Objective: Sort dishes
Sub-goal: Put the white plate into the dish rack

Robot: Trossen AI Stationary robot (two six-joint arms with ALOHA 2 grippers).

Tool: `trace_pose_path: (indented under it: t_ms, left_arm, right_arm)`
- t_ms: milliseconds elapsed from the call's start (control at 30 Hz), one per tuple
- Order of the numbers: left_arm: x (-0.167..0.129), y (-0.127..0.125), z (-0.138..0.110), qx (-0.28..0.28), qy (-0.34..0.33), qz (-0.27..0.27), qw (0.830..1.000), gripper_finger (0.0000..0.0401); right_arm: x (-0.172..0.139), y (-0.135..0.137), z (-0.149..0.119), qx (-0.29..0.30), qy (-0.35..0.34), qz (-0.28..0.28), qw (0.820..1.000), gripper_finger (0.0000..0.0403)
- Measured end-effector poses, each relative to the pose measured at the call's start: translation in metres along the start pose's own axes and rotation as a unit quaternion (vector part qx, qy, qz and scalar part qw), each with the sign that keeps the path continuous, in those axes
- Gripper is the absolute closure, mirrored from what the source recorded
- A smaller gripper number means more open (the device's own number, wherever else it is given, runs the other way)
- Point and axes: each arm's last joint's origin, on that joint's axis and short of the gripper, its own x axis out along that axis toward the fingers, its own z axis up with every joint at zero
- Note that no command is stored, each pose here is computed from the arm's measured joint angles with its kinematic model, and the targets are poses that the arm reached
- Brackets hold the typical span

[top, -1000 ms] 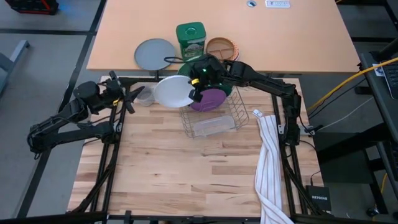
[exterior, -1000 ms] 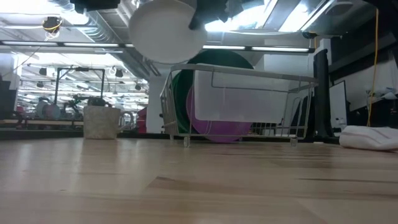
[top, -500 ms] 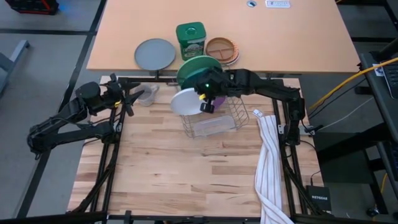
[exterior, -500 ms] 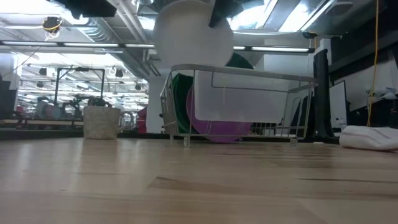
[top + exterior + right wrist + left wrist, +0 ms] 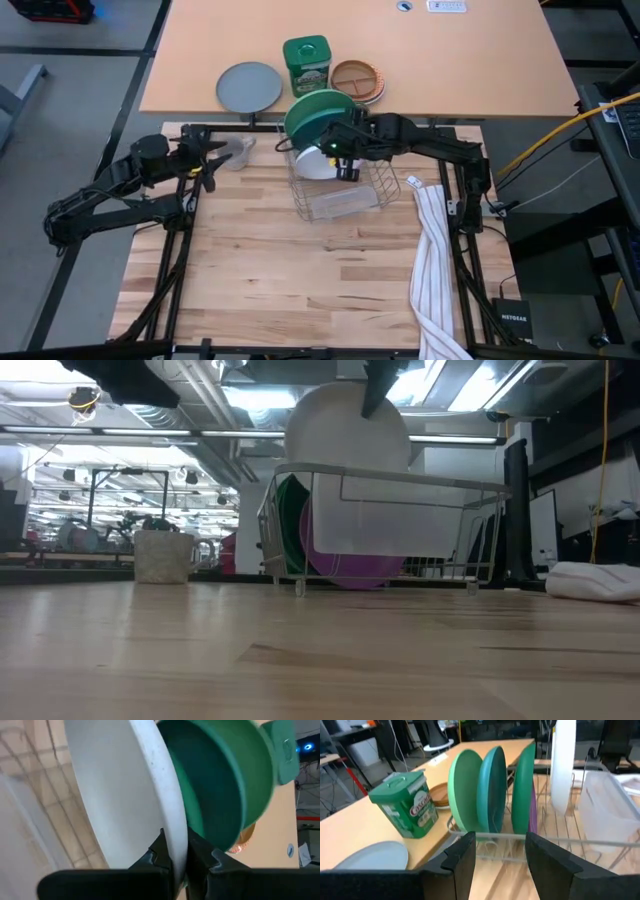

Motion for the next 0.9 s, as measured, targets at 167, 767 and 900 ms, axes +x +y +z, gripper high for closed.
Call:
trace_pose_path:
  t_ms: [167,767,900]
  left_arm:
    - [0.000,-0.001,-0.005,0.004,0.026,-0.004,1.000,0.0242]
    - [-0.001,-0.002,-0.012,0.009,0.061,-0.010,0.998,0.0242]
    - [-0.001,-0.002,-0.013,0.009,0.068,-0.011,0.998,0.0242]
  right_arm:
    - [0.009,0.004,0.002,-0.010,0.017,-0.004,1.000,0.0376]
    - [0.059,0.024,0.015,-0.122,0.090,-0.067,0.986,0.0376]
    - [0.061,0.025,0.016,-0.123,0.092,-0.067,0.986,0.0376]
